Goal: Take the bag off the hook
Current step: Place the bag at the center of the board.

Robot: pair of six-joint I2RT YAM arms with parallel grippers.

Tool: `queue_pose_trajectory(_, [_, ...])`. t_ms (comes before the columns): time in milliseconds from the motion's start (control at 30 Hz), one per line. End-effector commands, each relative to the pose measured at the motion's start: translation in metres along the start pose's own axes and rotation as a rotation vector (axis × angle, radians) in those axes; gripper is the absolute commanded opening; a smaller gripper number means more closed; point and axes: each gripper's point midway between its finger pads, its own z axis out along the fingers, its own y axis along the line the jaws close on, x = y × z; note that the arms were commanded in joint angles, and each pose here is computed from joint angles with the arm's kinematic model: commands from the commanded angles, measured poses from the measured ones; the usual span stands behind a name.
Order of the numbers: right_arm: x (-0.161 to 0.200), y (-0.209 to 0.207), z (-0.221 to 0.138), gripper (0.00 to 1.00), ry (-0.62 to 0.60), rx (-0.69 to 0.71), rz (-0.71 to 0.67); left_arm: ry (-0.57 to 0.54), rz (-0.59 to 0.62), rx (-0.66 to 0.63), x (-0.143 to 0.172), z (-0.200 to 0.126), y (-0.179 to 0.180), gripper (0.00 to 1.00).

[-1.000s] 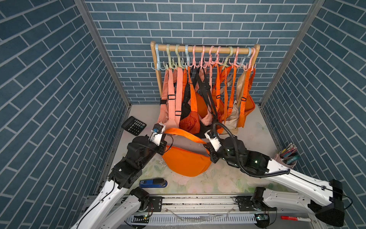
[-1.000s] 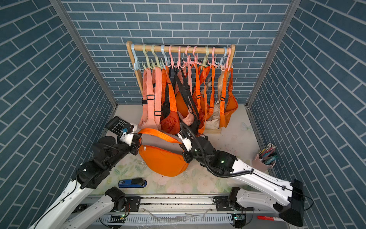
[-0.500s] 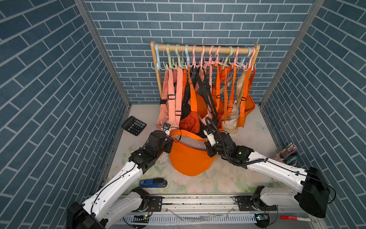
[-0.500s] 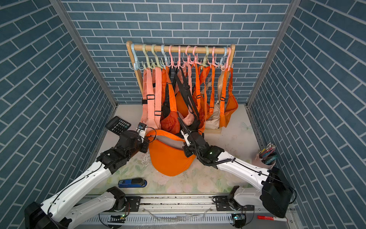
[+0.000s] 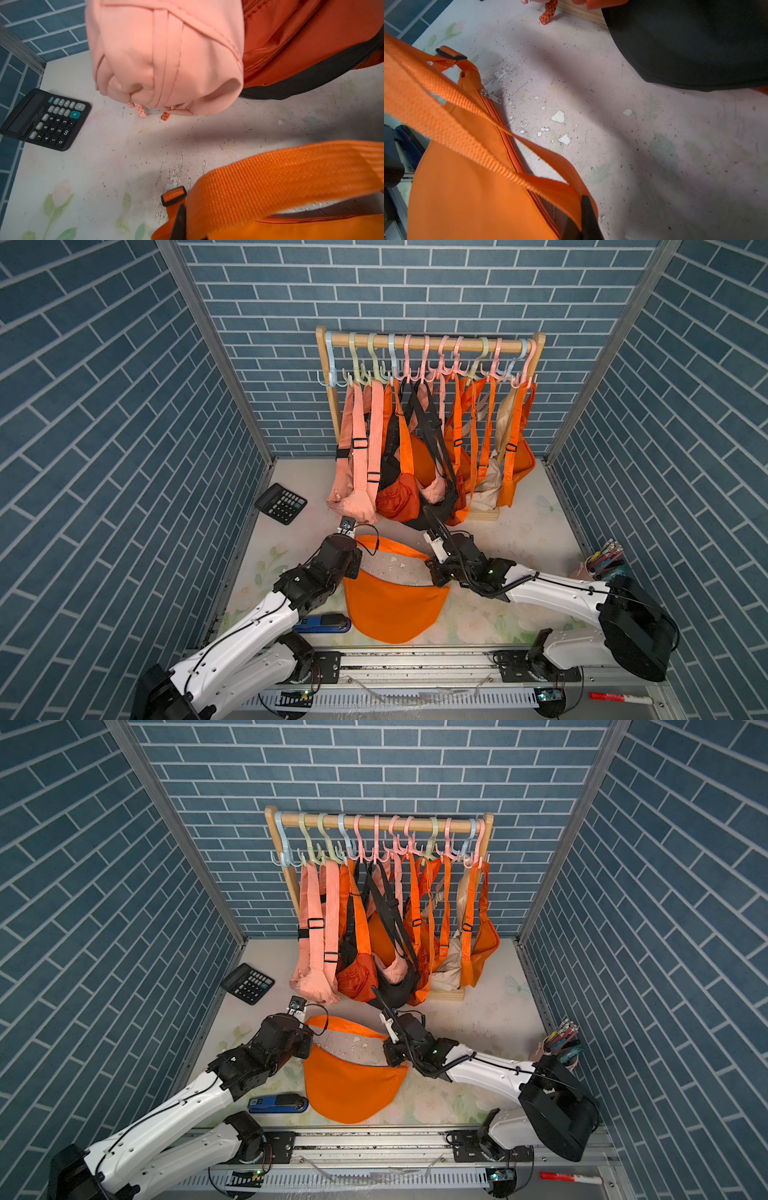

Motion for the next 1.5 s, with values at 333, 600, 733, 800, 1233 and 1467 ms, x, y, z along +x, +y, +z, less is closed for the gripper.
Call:
queue_pose_trajectory(333, [-0.023,-0.060,0.014,0.00,0.011,0.241,0.130,0.058,0.067,-0.100,0.002,0.065,-0.012,0.00])
queue_pose_trajectory(600, [0.000,-0.078,0.030,0.00,0.085,0.284,0.160,0.117,0.098,-0.099,0.003,0.114,-0.027,0.02])
queue_pose_trajectory(733, [0.013,-0.082,0.035,0.00,0.098,0.282,0.180,0.134,0.106,-0.099,0.006,0.126,-0.029,0.21])
queue_pose_trajectory(800, [0.015,-0.082,0.038,0.00,0.103,0.277,0.183,0.145,0.109,-0.095,0.009,0.131,-0.031,0.32])
queue_pose_trajectory(1233, [0.006,-0.077,0.048,0.72,0.098,0.246,0.174,0.110,0.033,-0.070,0.008,0.112,-0.028,0.81])
queue_pose_trajectory(1467, [-0.003,-0.076,0.038,0.80,0.080,0.249,0.167,0.041,-0.028,-0.047,-0.010,0.082,-0.022,0.88])
